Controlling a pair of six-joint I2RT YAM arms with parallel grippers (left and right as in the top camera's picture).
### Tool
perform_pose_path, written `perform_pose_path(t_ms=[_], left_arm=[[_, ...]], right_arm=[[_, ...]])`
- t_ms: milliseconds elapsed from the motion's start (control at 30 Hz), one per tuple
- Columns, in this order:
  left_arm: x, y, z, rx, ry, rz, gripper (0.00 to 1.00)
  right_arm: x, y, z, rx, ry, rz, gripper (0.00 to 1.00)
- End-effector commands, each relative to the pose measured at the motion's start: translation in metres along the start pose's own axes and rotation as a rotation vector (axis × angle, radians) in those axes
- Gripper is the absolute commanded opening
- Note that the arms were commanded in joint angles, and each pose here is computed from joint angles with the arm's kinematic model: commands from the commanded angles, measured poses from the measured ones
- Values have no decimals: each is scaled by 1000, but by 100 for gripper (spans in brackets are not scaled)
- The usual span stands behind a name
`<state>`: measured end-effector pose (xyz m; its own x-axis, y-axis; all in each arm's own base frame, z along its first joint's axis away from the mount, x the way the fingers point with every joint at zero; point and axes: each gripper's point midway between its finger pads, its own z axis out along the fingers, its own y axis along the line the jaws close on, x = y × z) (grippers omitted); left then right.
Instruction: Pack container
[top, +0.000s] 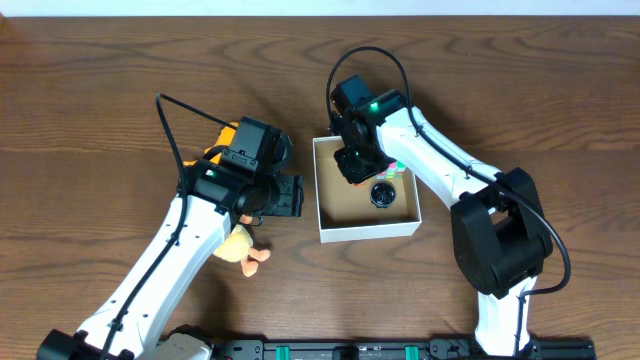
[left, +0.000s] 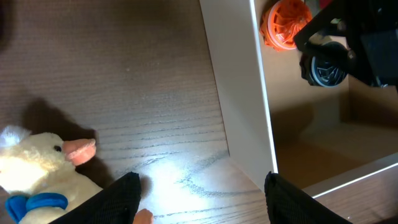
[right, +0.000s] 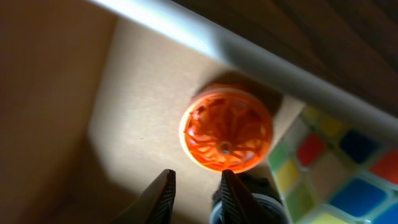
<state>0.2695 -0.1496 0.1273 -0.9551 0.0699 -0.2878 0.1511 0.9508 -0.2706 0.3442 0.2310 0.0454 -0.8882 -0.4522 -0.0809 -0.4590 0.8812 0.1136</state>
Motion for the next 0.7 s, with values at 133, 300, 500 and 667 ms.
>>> perform_pose_path(t_ms=[133,300,500,667], left_arm=[[-7,-5,-5,12,-22,-2,66],[-7,-5,-5,13,-24,-2,66],[-7,-5,-5,13,-24,-2,66],[-7,-5,-5,13,-24,-2,66]], right_arm=[[0,16,1,-78,6,5,26],[1,17,2,-85,8,-18,26],[2,15,19,-82,37,-12,24],[3,12,32,-73,55,-9,24]])
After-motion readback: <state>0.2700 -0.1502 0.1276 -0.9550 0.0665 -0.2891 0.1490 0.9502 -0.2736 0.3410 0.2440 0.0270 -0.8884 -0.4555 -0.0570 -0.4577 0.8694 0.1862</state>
